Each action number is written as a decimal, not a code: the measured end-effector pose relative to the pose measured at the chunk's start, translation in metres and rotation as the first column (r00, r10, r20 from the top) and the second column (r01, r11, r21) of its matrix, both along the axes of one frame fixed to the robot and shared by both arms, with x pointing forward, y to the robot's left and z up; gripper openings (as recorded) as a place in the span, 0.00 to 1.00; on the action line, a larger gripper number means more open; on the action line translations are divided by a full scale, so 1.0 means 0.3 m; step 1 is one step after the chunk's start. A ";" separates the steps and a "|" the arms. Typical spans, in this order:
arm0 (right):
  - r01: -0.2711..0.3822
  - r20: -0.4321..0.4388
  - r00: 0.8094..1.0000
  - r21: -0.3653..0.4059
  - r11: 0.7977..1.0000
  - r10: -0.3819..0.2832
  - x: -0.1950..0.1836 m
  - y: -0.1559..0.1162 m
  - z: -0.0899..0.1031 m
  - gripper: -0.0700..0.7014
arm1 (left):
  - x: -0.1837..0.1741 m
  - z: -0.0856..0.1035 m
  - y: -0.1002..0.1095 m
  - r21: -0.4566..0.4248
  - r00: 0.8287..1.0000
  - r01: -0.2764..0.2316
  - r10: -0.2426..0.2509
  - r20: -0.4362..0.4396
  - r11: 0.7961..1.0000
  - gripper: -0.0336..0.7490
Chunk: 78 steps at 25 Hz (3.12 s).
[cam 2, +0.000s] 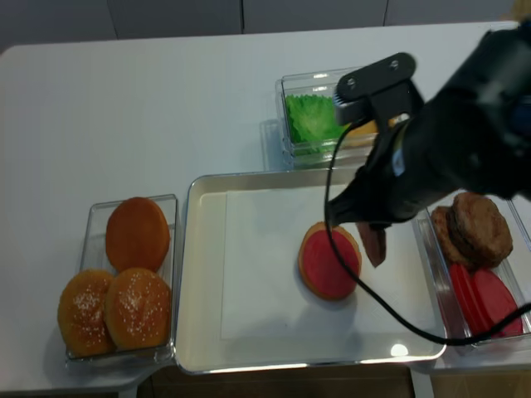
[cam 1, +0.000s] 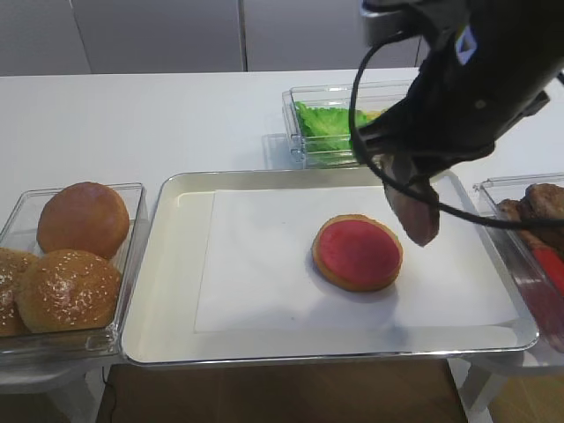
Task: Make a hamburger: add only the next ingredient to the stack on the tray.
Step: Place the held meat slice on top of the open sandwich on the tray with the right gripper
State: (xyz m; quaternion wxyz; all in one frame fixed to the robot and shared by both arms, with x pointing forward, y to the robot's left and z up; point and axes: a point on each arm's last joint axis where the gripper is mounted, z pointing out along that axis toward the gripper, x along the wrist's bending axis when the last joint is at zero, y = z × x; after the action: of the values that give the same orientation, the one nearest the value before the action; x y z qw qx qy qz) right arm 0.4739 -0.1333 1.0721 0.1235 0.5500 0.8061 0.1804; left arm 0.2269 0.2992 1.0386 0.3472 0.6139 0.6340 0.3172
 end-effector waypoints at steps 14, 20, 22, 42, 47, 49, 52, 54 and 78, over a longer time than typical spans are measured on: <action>-0.016 -0.012 1.000 -0.015 1.000 0.016 0.054 0.045 -0.082 0.24 | 0.000 0.000 0.000 0.000 1.000 0.000 0.000 0.000 1.000 0.52; -0.020 -0.009 1.000 -0.013 1.000 0.020 0.061 0.052 -0.090 0.24 | 0.000 0.000 0.000 0.000 1.000 0.000 0.000 0.000 1.000 0.52; -0.020 -0.009 1.000 -0.013 1.000 0.020 0.062 0.053 -0.091 0.24 | 0.000 0.000 0.000 0.000 1.000 0.000 0.000 0.000 1.000 0.52; -0.014 -0.038 0.999 -0.059 0.998 0.012 0.082 0.060 -0.084 0.24 | 0.000 0.000 0.000 0.000 1.000 0.000 0.000 0.000 1.000 0.52; -0.013 -0.037 0.999 -0.050 0.999 0.011 0.082 0.063 -0.083 0.24 | 0.000 0.000 0.000 0.000 1.000 0.000 0.000 0.000 1.000 0.52; -0.013 -0.038 0.999 -0.048 0.999 0.011 0.082 0.063 -0.084 0.24 | 0.000 0.000 0.000 0.000 1.000 0.000 0.000 0.000 1.000 0.52; -0.011 -0.038 0.999 -0.048 0.999 0.009 0.082 0.063 -0.084 0.24 | 0.000 0.000 0.000 0.000 1.000 0.000 0.000 0.000 1.000 0.52; -0.011 -0.039 0.999 -0.046 0.999 0.009 0.081 0.064 -0.084 0.24 | 0.000 0.000 0.000 0.000 1.000 0.000 0.000 0.000 1.000 0.52; -0.004 -0.037 0.999 -0.016 1.000 0.003 0.069 0.061 -0.062 0.24 | 0.000 0.000 0.000 0.000 1.000 0.000 0.000 0.000 1.000 0.52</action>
State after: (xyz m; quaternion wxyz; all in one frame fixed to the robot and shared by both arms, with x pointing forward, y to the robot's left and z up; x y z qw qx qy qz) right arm 0.4945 -0.1150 1.0536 0.1124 0.5508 0.8106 0.1639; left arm 0.2269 0.2992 1.0386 0.3472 0.6139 0.6340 0.3172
